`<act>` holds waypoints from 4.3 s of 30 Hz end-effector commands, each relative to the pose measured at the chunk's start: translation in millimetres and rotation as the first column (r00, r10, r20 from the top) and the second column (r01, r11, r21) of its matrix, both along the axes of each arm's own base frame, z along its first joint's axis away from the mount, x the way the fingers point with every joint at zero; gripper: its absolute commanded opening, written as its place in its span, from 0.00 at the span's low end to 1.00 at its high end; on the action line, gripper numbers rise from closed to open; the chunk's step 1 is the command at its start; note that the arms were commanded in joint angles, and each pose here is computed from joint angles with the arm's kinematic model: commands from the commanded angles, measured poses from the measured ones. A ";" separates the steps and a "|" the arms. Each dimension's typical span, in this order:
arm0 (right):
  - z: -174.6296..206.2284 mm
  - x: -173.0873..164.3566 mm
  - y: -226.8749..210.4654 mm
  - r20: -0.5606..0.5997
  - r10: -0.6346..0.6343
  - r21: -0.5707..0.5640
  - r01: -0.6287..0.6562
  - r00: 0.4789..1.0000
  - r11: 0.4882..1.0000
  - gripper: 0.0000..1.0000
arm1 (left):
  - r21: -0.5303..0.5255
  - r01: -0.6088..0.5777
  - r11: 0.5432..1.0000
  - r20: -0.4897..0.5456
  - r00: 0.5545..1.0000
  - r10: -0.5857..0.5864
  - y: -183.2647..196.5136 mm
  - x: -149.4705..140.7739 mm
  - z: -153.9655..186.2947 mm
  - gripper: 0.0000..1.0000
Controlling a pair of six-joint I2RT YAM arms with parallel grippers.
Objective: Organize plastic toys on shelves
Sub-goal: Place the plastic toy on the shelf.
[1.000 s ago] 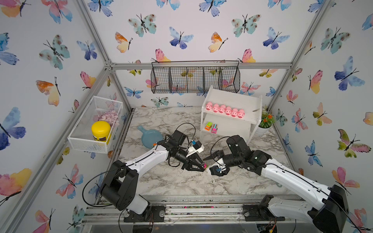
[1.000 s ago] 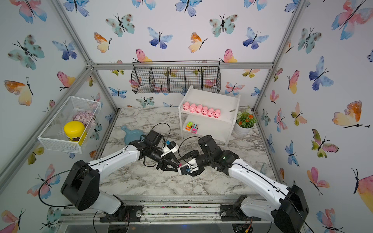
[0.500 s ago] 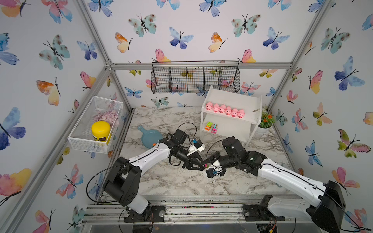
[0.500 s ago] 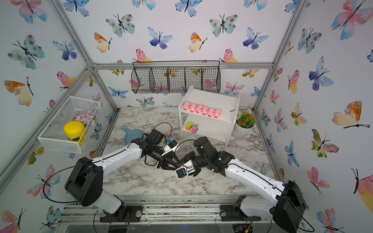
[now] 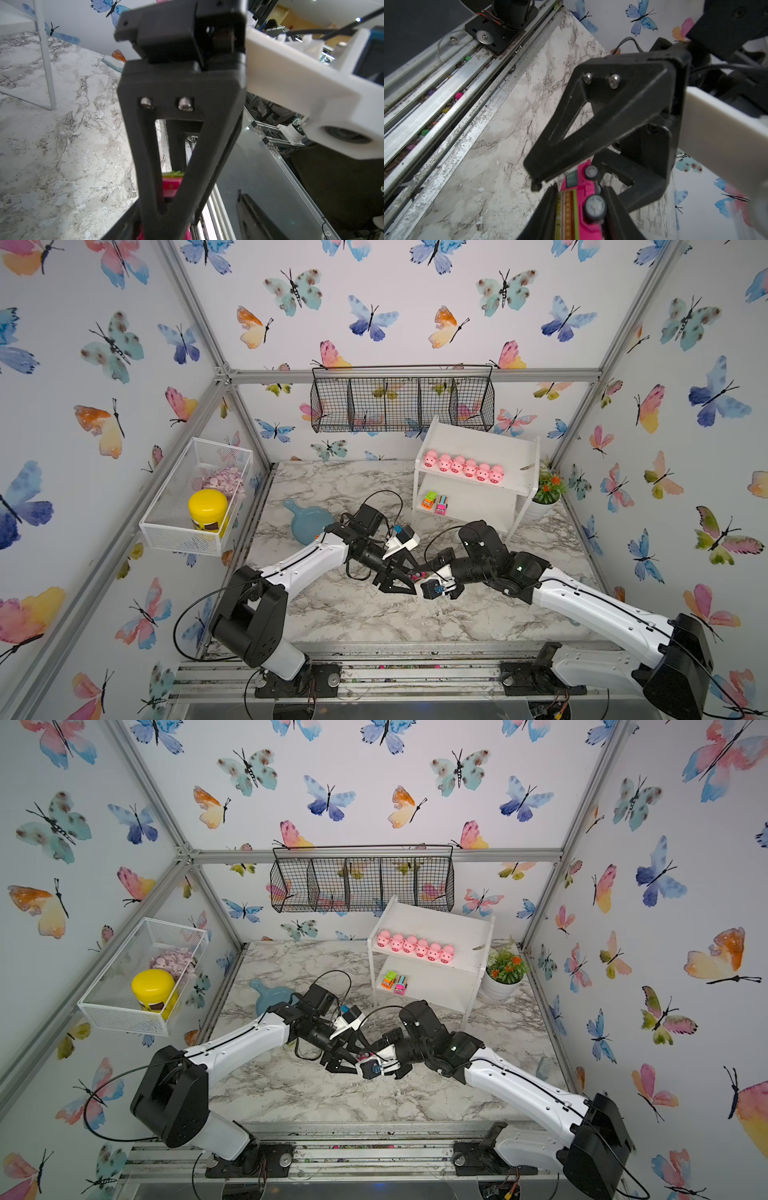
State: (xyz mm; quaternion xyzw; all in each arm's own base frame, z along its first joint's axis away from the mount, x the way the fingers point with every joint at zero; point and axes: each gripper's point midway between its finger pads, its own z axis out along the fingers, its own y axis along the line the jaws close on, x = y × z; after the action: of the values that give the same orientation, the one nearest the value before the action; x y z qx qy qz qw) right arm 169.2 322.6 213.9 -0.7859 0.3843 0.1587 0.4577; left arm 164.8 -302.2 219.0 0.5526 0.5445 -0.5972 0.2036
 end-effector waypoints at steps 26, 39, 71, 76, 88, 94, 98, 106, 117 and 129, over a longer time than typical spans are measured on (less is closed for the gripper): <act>9.0 -18.6 -19.5 -0.928 -0.294 -0.107 0.589 0.231 0.801 0.34 | -0.384 -0.267 0.884 0.822 0.338 0.459 55.7 14.0 21.3 0.84; 9.4 -12.5 -2.9 -0.979 -0.170 -0.201 0.463 -0.109 0.863 0.34 | -0.407 -0.292 0.865 0.809 0.325 0.491 33.1 5.7 21.2 0.82; 2.9 -2.2 11.7 -0.970 -0.175 -0.232 0.415 -0.170 0.880 0.35 | -0.293 -0.240 0.926 0.780 0.500 0.376 14.5 -0.1 -4.0 0.24; 4.2 1.8 11.4 -0.971 -0.177 -0.232 0.440 -0.161 0.867 0.40 | -0.282 -0.234 0.930 0.767 0.528 0.365 13.5 -2.8 -3.7 0.15; 57.3 26.7 -31.9 -0.962 -0.230 -0.069 0.689 0.144 0.721 0.77 | -0.259 -0.353 0.899 0.696 0.577 0.427 15.0 10.7 -0.2 0.15; 147.7 41.8 -108.5 -0.809 -0.367 0.291 0.856 0.458 0.427 0.73 | -0.249 -0.567 0.785 0.452 0.649 0.612 -1.2 47.2 19.5 0.15; 204.6 40.8 -133.9 -0.744 -0.361 0.476 0.825 0.562 0.303 0.72 | -0.188 -0.705 0.684 0.345 0.604 0.718 -27.3 78.9 18.5 0.15; 253.7 61.8 -136.9 -0.718 -0.371 0.559 0.806 0.589 0.196 0.70 | -0.112 -0.881 0.460 0.246 0.424 0.872 -79.9 130.9 17.7 0.15; 260.4 50.0 -153.3 -0.691 -0.408 0.580 0.795 0.596 0.179 0.71 | -0.025 -0.981 0.190 0.262 0.177 0.949 -127.1 169.3 -4.2 0.18; 259.0 40.2 -160.0 -0.698 -0.401 0.573 0.799 0.593 0.183 0.71 | -0.030 -0.999 0.024 0.291 0.014 0.957 -139.9 205.3 -7.3 0.21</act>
State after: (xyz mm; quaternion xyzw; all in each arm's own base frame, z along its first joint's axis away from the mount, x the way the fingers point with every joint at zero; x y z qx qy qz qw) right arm 211.8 168.0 469.2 -0.1754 0.6172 0.2846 0.7123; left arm 359.0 -451.0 214.5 0.1267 0.7932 -0.2014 0.5606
